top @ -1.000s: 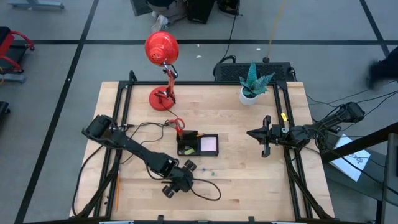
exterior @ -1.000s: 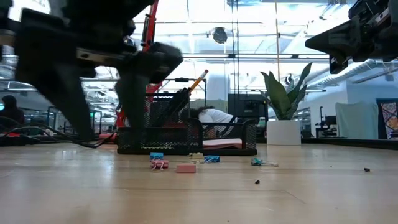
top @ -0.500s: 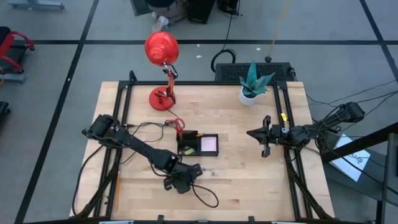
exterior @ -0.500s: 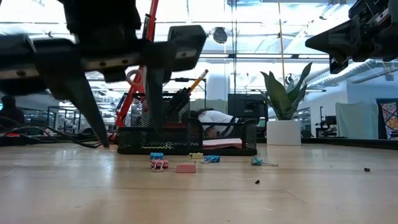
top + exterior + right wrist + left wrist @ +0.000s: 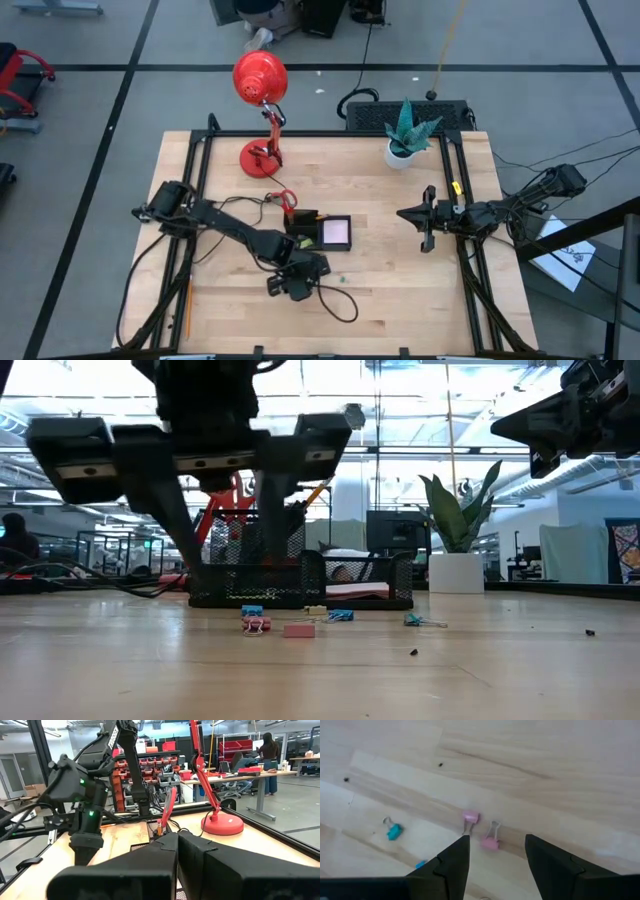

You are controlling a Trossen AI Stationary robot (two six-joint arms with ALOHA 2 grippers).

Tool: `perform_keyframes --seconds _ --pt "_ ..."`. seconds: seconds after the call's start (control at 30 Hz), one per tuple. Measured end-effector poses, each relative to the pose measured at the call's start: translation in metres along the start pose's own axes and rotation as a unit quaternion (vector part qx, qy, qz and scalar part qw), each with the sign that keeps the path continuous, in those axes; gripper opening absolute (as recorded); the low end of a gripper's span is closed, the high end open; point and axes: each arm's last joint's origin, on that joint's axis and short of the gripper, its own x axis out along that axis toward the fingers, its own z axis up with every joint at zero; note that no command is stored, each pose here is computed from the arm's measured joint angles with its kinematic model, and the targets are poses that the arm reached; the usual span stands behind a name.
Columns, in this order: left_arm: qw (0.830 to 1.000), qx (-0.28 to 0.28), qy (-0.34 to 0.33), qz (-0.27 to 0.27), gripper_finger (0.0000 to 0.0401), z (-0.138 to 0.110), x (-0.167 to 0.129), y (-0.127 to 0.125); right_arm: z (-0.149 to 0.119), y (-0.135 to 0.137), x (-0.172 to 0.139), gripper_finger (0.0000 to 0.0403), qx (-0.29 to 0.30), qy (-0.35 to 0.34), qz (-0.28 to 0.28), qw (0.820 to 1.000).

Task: Pick and place office supplies into organizer
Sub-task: Put the pink binder clip into the black desk organizer

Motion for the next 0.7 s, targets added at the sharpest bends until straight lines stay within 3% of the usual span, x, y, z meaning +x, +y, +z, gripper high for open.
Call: perform_keyframes --seconds 0.2,0.7 --pt "1.0 0.025 -0.004 -0.002 0.0198 -0.007 0.005 0.005 0.0 0.0 0.0 0.0 0.0 0.0 -0.001 1.0" --pt "0.998 0.024 0.035 -0.043 0.0183 -0.007 0.034 0.019 -0.003 0.0 0.001 0.0 0.001 0.011 -0.014 1.0"
